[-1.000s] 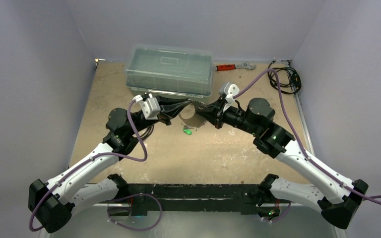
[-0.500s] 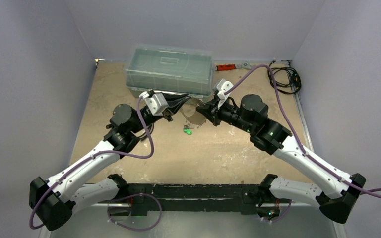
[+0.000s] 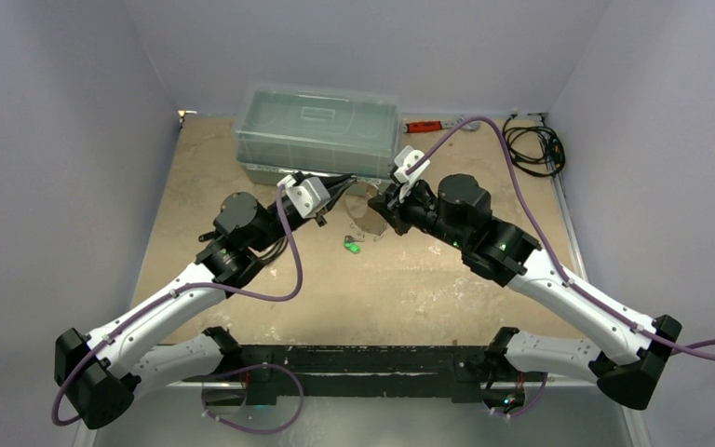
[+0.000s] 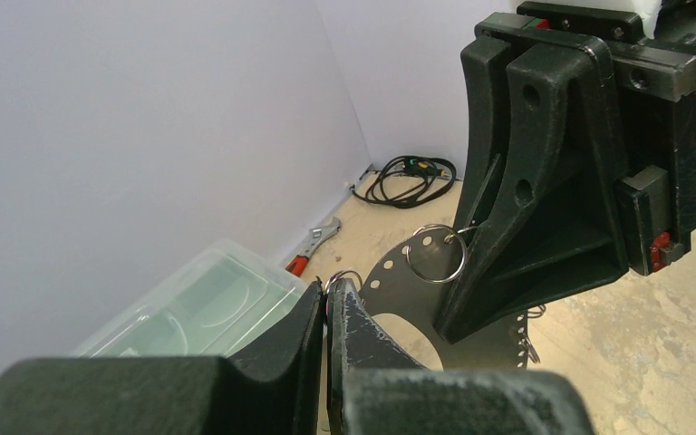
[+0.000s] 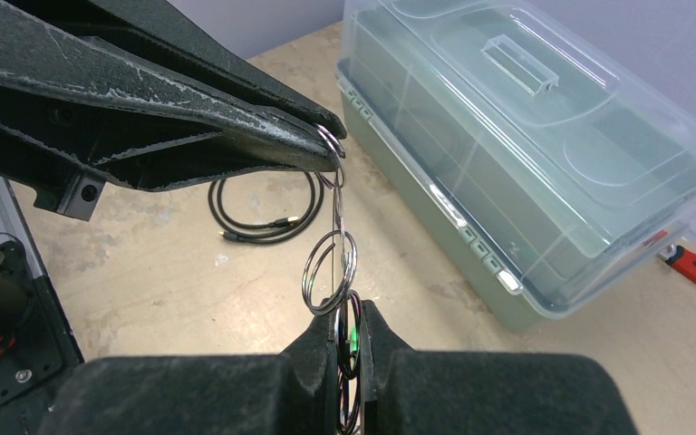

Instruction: Put the keys on the keyring

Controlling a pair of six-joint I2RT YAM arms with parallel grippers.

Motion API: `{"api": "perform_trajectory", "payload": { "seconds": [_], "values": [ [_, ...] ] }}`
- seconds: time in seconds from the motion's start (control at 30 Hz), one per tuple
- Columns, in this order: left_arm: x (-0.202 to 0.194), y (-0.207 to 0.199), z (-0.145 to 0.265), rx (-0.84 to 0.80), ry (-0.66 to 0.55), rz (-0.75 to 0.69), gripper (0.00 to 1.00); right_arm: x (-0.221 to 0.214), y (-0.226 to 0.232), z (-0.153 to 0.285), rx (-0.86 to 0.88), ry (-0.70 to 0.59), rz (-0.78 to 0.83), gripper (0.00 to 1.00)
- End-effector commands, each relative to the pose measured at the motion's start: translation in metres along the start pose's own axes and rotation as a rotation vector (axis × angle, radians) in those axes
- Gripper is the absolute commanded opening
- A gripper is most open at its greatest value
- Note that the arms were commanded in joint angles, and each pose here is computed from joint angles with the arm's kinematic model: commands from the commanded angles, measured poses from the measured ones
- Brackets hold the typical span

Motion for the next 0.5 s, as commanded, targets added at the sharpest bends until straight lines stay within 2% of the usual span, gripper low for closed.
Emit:
{"api": "perform_trajectory", "payload": {
  "seconds": [0.0,0.47],
  "values": [
    [-0.01,0.014,0.002,0.118,0.099,-0.054,0.0,0.045,0.01,0.014,0.092,-0.178,0.023,0.0],
    [-0.02,0.009,-0.006,0.166,0.105,-0.019,0.0,0.056,0.015,-0.005,0.091,-0.164,-0.089,0.0]
  ]
}}
Point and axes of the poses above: each gripper's point midway between its finger pads, its own z axis back along the fingers, its own y axis along the line the jaws close on, x = y × z, the point moved 10 cm from there along z, back along the fingers, and after that the axes turned 2 degrees about z, right-handed, at the moved point
